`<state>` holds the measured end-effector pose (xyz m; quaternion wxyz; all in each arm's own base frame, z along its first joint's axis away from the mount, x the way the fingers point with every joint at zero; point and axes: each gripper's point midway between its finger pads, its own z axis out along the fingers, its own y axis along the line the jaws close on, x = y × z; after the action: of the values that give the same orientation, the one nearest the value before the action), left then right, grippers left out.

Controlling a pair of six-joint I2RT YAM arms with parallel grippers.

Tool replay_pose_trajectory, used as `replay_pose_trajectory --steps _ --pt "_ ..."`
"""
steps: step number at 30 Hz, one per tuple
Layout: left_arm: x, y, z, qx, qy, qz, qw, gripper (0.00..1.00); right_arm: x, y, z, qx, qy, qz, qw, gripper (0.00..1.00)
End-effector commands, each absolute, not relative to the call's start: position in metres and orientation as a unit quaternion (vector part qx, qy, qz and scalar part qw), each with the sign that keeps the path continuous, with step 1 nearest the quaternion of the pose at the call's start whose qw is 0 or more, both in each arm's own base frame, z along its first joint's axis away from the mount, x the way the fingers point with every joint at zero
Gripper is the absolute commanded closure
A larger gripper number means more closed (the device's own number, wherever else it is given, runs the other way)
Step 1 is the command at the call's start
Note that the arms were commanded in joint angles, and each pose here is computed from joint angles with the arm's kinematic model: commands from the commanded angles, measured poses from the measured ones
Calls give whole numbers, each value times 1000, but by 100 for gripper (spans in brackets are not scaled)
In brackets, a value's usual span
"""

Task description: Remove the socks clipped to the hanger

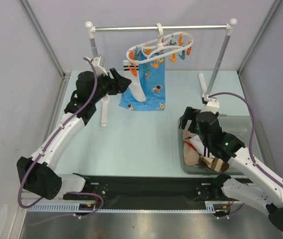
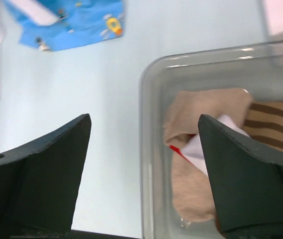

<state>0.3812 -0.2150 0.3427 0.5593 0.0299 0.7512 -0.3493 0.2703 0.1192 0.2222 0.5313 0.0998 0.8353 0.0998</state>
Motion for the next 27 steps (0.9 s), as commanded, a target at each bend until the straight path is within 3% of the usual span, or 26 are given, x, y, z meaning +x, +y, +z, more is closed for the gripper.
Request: replay_pose_trajectory --steps 1,8,15,27 --pt "384 -188 349 9 739 -347 577 32 278 153 261 60 802 166 570 6" --pt "421 -155 333 8 723 -350 596 28 274 179 268 15 798 208 566 0" --pt "452 -178 328 127 693 -360 611 28 265 177 287 1 779 231 583 0" --pt "501 -194 304 130 675 -381 618 30 262 170 304 -8 753 232 615 0"
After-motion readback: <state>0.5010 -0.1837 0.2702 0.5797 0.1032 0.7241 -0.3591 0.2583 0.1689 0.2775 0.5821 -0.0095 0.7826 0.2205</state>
